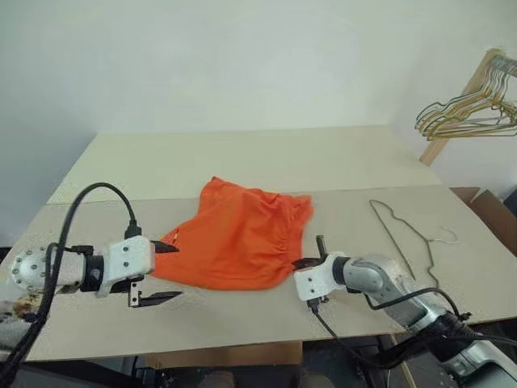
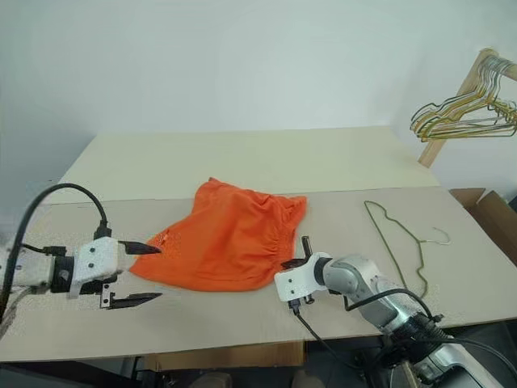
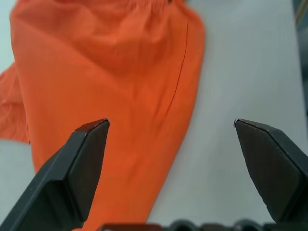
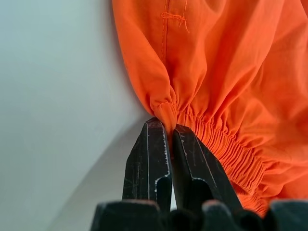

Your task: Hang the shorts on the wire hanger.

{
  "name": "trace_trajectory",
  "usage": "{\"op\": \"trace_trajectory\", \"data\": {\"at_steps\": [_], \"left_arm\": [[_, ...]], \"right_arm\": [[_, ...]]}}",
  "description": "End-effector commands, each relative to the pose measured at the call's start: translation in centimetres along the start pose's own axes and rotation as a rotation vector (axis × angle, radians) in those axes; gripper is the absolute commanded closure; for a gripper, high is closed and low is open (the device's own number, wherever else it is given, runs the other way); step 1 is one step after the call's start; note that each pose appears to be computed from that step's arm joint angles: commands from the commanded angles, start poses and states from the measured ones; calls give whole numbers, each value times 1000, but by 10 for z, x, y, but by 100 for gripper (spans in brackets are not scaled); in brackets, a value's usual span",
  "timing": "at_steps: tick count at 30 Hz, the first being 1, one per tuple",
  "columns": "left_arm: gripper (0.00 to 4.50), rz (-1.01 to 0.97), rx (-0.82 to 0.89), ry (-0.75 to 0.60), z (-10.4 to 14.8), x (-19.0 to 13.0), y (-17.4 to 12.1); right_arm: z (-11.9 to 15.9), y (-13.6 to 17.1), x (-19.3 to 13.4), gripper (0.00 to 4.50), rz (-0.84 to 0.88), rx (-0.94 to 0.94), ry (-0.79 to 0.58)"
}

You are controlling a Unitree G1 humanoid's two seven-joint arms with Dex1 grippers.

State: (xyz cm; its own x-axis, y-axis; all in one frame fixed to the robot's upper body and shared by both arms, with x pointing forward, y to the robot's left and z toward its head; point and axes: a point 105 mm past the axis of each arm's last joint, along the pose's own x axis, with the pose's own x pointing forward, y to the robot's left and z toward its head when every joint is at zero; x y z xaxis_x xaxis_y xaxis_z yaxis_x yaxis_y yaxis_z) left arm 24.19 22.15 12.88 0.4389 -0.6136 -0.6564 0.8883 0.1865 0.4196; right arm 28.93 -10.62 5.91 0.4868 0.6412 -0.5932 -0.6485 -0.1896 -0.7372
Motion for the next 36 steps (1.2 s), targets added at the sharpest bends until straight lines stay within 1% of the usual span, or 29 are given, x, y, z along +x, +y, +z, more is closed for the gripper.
{"op": "trace_trajectory", "data": {"at_steps": [1, 4, 6, 9, 13, 17, 19, 20, 21, 23, 27, 31, 33, 34, 36], "left_arm": [[0, 24, 101, 113, -14, 1, 8], [0, -46, 143, 148, -21, 7, -1], [0, -56, 173, 151, -22, 16, -2], [0, -48, 194, 189, -31, 27, 0], [0, -27, 218, 285, -51, 38, 7], [0, -57, 240, 295, -56, 44, 9], [0, -58, 270, 326, -62, 47, 11], [38, -51, 290, 343, -65, 49, 13], [57, -56, 297, 354, -67, 50, 14], [113, -57, 301, 360, -68, 51, 16], [241, -28, 322, 369, -70, 52, 24], [368, 16, 338, 354, -66, 54, 35], [431, 44, 350, 327, -57, 54, 43], [447, 59, 355, 311, -53, 52, 49], [447, 77, 363, 297, -48, 51, 55]], "right_arm": [[14, -17, -24, 447, -62, -2, -101], [20, -15, -37, 447, -44, 14, -135], [20, -15, -40, 447, -42, 23, -137], [20, -16, -41, 447, -49, 34, -134], [18, -14, -43, 447, -50, 39, -121], [17, -15, -46, 447, -54, 39, -112], [15, -16, -46, 447, -59, 39, -106], [15, -17, -47, 450, -61, 40, -104], [15, -18, -47, 450, -62, 41, -103], [14, -18, -48, 450, -62, 42, -100], [12, -18, -52, 450, -60, 43, -89], [12, -17, -53, 450, -58, 48, -89], [12, -17, -54, 450, -56, 48, -90], [13, -17, -54, 450, -56, 48, -92], [14, -19, -55, 450, -57, 48, -96]]}}
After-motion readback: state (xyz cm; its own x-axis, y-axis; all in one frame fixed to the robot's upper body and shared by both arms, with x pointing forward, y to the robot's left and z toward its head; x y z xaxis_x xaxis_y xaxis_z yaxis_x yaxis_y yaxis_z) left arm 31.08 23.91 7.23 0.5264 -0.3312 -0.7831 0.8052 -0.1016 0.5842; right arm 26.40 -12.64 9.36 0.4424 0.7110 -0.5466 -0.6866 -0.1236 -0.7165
